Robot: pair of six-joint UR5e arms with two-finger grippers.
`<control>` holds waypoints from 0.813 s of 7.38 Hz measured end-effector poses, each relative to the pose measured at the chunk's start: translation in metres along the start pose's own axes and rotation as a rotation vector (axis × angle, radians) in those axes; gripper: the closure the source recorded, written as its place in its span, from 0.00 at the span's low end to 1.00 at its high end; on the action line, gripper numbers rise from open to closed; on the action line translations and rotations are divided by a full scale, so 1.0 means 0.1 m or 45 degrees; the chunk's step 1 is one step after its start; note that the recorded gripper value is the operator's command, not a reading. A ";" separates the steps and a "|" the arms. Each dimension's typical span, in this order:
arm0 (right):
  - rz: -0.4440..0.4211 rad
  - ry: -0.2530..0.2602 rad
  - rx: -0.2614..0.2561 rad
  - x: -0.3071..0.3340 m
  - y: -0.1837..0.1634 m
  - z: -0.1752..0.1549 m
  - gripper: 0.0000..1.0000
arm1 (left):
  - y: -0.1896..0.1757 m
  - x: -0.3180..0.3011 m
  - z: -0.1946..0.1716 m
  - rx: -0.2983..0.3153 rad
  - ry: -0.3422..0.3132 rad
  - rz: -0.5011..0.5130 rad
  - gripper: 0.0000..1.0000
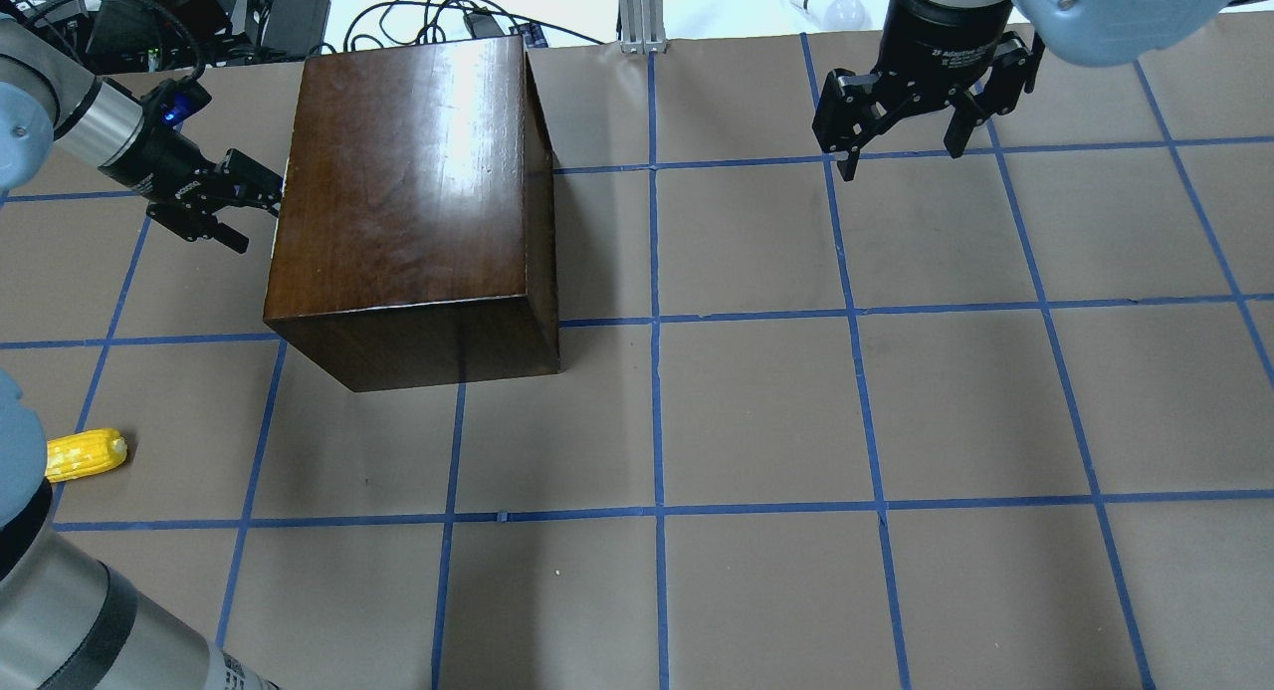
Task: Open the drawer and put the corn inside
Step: 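Close the left gripper on the white drawer handle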
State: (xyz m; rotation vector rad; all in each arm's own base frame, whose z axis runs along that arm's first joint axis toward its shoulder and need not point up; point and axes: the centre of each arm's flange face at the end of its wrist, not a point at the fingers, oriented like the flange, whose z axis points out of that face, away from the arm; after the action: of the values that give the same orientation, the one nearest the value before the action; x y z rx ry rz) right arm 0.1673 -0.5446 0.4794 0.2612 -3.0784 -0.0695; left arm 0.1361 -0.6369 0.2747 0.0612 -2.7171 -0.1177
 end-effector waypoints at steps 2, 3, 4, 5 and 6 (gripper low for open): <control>0.000 0.000 0.000 0.00 0.00 0.00 0.00 | 0.00 -0.01 0.00 0.000 -0.013 -0.001 0.00; 0.000 0.000 0.000 0.00 0.00 0.00 0.00 | 0.00 -0.02 0.00 -0.002 -0.024 -0.001 0.00; 0.001 0.000 0.000 0.00 0.00 0.00 0.00 | 0.00 -0.03 -0.01 -0.002 -0.034 0.001 0.00; 0.001 0.000 0.000 0.00 0.00 0.00 0.00 | -0.01 -0.05 -0.03 -0.003 -0.059 0.004 0.00; 0.001 0.000 0.000 0.00 0.00 0.00 0.00 | -0.01 -0.07 -0.04 -0.004 -0.094 0.008 0.00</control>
State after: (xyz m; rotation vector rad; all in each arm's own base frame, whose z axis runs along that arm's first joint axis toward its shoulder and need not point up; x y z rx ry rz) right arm 0.1673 -0.5447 0.4794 0.2596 -3.0785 -0.0693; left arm 0.1443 -0.6375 0.2757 0.0485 -2.7902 -0.1253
